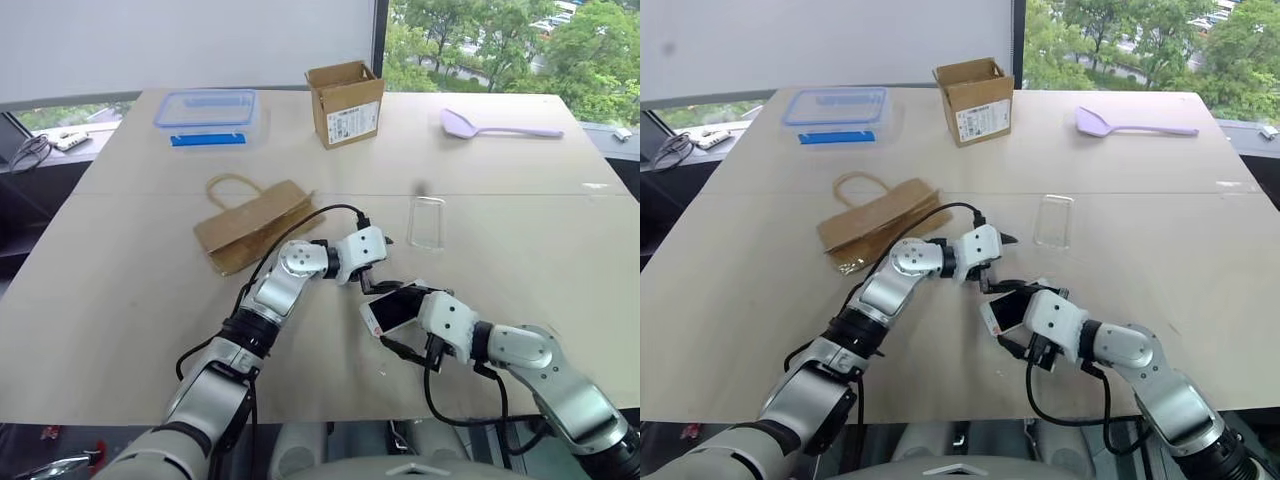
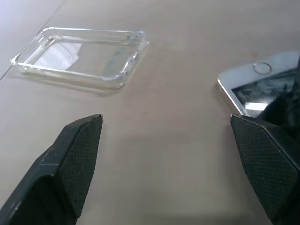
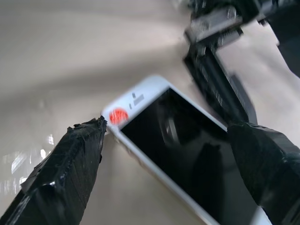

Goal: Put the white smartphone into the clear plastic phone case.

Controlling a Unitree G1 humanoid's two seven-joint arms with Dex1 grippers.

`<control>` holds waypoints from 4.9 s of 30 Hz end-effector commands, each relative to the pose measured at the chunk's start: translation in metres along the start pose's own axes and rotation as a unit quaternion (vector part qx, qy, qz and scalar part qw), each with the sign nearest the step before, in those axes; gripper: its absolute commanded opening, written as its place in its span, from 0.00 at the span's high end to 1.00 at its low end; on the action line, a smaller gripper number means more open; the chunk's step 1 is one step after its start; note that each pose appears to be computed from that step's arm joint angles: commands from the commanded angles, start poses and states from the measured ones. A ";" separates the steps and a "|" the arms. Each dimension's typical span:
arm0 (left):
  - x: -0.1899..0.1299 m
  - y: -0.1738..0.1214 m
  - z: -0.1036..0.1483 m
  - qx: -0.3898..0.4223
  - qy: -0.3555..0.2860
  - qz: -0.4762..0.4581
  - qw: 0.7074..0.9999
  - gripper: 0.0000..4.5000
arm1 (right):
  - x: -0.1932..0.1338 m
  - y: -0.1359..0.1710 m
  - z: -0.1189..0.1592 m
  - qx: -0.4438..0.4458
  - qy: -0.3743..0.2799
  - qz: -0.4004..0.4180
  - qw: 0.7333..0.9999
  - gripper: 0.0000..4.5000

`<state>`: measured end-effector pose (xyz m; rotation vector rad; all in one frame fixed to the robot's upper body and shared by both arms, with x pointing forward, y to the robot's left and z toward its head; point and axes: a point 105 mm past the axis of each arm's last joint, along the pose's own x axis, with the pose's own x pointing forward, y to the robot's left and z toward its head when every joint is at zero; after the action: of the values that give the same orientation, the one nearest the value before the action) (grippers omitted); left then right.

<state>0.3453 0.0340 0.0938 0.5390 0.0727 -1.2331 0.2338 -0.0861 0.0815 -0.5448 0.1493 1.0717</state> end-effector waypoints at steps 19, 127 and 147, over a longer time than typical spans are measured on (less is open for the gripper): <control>-0.120 -0.066 0.024 -0.096 -0.086 0.024 0.991 0.01 | 0.002 -0.049 -0.005 -0.062 0.098 0.223 0.968 0.00; -0.022 -0.024 0.039 -0.142 0.150 -0.152 0.967 0.98 | -0.063 -0.009 0.038 0.106 -0.030 -0.114 0.987 0.00; -0.039 0.026 0.024 0.082 0.058 -0.279 0.955 0.42 | -0.076 0.009 0.036 0.137 -0.013 -0.137 0.981 0.00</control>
<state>0.3474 0.0693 0.1391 0.7051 0.2602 -1.7412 0.1877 -0.1265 0.1277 -0.2717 0.2257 0.7880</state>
